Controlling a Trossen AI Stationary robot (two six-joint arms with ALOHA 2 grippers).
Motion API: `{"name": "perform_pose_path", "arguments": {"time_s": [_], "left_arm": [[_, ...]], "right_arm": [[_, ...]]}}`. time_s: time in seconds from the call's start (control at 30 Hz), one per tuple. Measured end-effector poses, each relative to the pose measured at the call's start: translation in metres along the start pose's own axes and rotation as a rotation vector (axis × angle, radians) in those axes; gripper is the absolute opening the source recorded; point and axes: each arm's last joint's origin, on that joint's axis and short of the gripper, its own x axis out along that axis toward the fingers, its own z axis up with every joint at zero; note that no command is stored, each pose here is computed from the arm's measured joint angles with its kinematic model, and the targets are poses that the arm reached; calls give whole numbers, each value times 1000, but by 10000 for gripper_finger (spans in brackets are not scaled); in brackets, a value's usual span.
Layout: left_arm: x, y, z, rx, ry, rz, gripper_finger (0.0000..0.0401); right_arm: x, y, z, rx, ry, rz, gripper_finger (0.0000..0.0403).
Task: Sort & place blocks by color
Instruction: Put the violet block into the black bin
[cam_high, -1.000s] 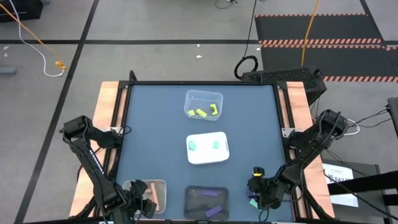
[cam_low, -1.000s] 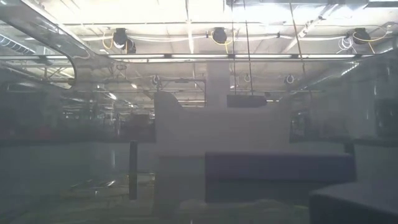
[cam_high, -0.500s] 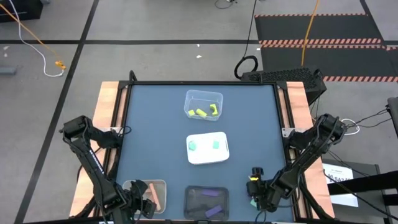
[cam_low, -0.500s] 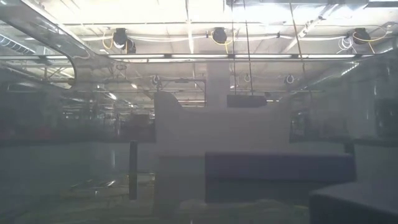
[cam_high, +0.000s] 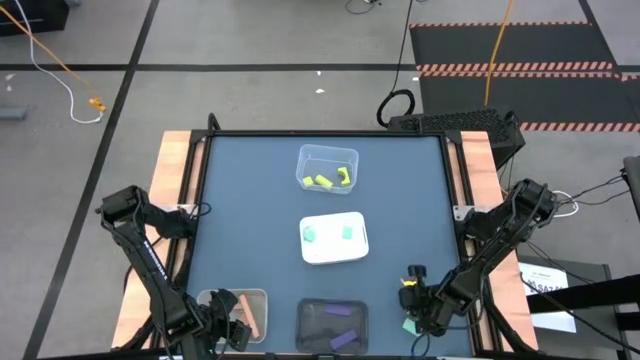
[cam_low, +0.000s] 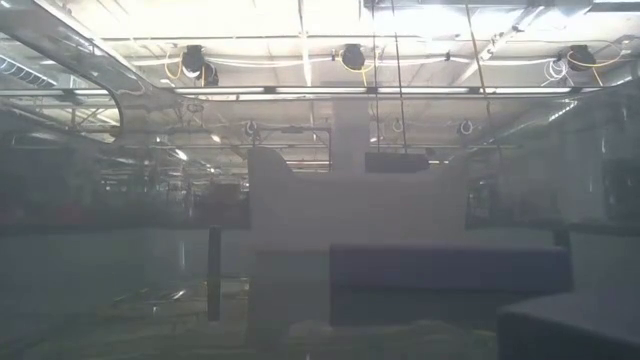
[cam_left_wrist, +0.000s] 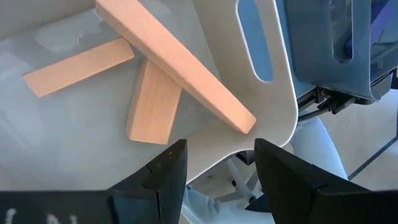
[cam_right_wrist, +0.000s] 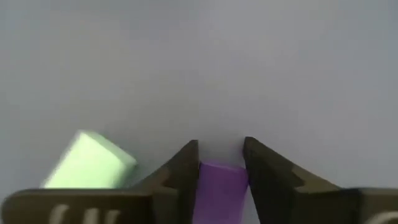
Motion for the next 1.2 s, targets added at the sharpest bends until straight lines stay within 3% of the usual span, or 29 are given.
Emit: {"name": "perform_pose_path", "arguments": {"time_s": [0.23,0.43,0.8,0.93,1.1,1.2], "left_arm": [[0,0,0,0,-15,-12,186],[0,-1,1,8,-28,-20,186],[0,-4,2,37,-101,-91,186],[-2,-12,0,86,-142,-211,186],[-12,-29,-4,175,-202,-412,186],[-19,-40,-7,255,-267,-526,186]], "right_arm": [[-37,-13,5,191,-22,64,262],[-44,-16,-8,353,95,41,284],[-18,-9,-24,485,242,-16,250],[-16,-10,-26,480,250,-38,200],[-16,-11,-27,476,258,-57,94],[-16,-11,-27,471,258,-56,82]]}}
